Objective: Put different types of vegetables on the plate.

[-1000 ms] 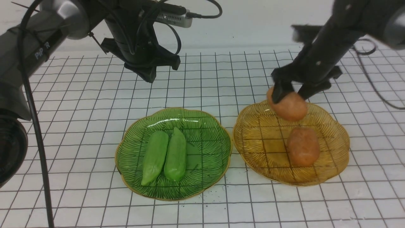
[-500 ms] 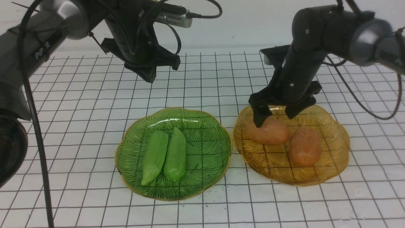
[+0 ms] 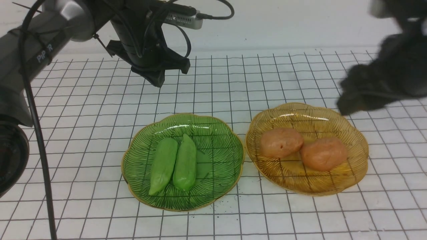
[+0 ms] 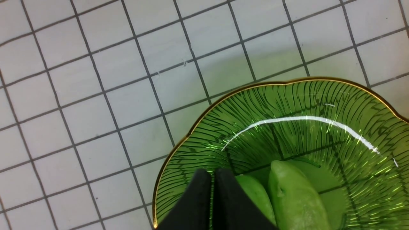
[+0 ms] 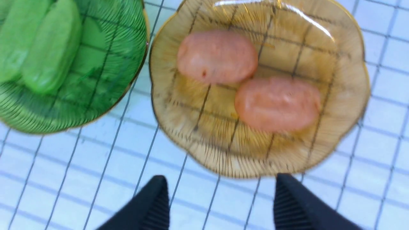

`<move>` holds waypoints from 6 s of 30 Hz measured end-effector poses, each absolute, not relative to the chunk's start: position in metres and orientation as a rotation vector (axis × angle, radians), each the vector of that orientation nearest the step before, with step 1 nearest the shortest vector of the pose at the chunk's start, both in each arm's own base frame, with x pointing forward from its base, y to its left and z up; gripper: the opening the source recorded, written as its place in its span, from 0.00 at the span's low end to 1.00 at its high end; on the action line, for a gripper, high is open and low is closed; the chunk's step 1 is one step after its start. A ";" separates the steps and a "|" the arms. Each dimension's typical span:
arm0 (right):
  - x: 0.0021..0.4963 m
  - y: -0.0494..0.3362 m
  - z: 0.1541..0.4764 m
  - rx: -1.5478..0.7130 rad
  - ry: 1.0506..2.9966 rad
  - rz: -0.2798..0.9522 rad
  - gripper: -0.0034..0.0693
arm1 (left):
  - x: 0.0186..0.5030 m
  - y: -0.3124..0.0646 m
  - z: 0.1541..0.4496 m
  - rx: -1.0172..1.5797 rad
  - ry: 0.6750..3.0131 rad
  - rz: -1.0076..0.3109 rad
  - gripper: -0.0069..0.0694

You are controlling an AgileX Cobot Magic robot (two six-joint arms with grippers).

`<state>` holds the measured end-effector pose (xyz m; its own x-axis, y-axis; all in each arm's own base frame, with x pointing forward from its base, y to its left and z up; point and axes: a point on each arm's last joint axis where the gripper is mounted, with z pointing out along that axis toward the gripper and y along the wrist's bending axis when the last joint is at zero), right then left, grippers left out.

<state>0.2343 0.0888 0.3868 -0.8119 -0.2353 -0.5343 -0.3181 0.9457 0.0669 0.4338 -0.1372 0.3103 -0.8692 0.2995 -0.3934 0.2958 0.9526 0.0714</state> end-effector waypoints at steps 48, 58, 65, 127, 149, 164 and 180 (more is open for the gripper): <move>0.053 0.015 0.288 -0.285 1.567 0.193 0.03 | 0.433 -0.139 0.310 0.427 2.701 -0.015 0.08; 0.052 0.007 0.216 -0.124 1.695 0.113 0.03 | 0.432 -0.140 0.312 0.423 2.698 -0.038 0.08; 0.055 0.002 0.180 -0.047 1.803 0.047 0.03 | 0.399 -0.131 0.378 0.396 2.556 -0.103 0.08; 0.055 -0.003 0.181 0.046 1.780 -0.025 0.03 | 0.062 -0.023 0.253 0.176 1.666 -0.346 0.08; 0.055 -0.003 0.181 0.046 1.780 -0.025 0.03 | 0.052 -0.006 0.170 0.033 1.879 -0.105 0.08; 0.055 -0.003 0.181 0.047 1.780 -0.026 0.03 | 0.052 -0.006 0.170 0.033 1.883 -0.105 0.08; 0.055 -0.003 0.181 0.047 1.780 -0.026 0.03 | 0.052 -0.006 0.170 0.034 1.884 -0.104 0.08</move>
